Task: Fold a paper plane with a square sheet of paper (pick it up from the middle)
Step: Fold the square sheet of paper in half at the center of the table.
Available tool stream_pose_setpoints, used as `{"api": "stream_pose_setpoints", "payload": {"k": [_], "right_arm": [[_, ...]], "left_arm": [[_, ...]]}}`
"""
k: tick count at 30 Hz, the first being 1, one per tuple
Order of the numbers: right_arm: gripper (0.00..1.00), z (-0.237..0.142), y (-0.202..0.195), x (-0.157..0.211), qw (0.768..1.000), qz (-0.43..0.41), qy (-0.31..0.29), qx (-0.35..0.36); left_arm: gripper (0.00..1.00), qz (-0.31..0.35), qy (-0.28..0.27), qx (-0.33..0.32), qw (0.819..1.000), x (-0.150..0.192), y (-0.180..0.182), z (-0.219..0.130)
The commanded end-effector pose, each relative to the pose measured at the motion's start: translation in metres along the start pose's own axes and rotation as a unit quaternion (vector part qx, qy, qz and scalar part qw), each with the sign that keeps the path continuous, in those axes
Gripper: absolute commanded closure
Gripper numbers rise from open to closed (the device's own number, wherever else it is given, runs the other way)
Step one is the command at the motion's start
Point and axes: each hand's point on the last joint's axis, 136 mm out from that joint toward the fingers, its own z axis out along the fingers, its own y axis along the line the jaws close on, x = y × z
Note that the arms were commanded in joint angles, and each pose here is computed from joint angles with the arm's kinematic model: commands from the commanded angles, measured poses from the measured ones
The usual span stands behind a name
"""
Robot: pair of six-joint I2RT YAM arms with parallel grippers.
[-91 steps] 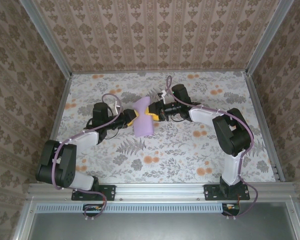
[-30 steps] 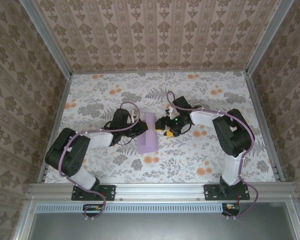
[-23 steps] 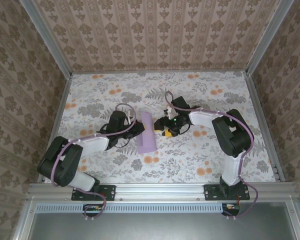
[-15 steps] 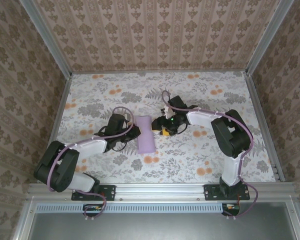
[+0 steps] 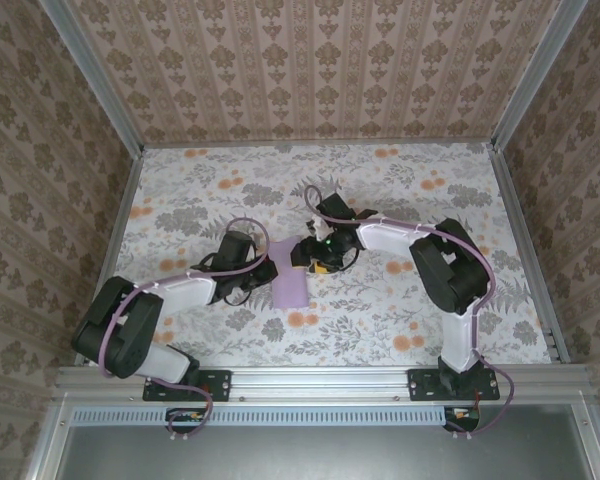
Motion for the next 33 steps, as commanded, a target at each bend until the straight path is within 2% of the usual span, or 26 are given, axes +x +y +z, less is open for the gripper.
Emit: {"api": "stream_pose_setpoints", "payload": {"k": [1,6,10,20,27,33], "right_arm": [[0.34,0.006,-0.007,0.001,1.000,0.008,0.010,0.028],[0.36,0.011,-0.012,0.003,0.999,0.011,0.015,0.045],[0.39,0.013,-0.021,0.004,0.998,0.016,0.015,0.064],[0.47,0.026,-0.056,0.011,0.989,0.043,0.028,0.138],[0.51,0.031,-0.082,0.022,0.981,0.054,0.045,0.183],[0.52,0.036,-0.106,0.031,0.972,0.070,0.063,0.216]], "left_arm": [[1.00,0.014,-0.002,0.015,1.000,-0.006,-0.012,0.004],[0.99,0.018,0.000,0.021,1.000,-0.008,-0.016,0.006],[0.92,0.014,0.003,0.024,1.000,-0.008,-0.018,0.006],[0.63,-0.033,0.003,0.037,0.999,-0.018,-0.016,-0.001],[0.42,-0.057,-0.025,0.009,0.998,-0.039,0.003,-0.031],[0.14,-0.059,-0.048,-0.021,0.997,-0.049,0.018,-0.053]]}}
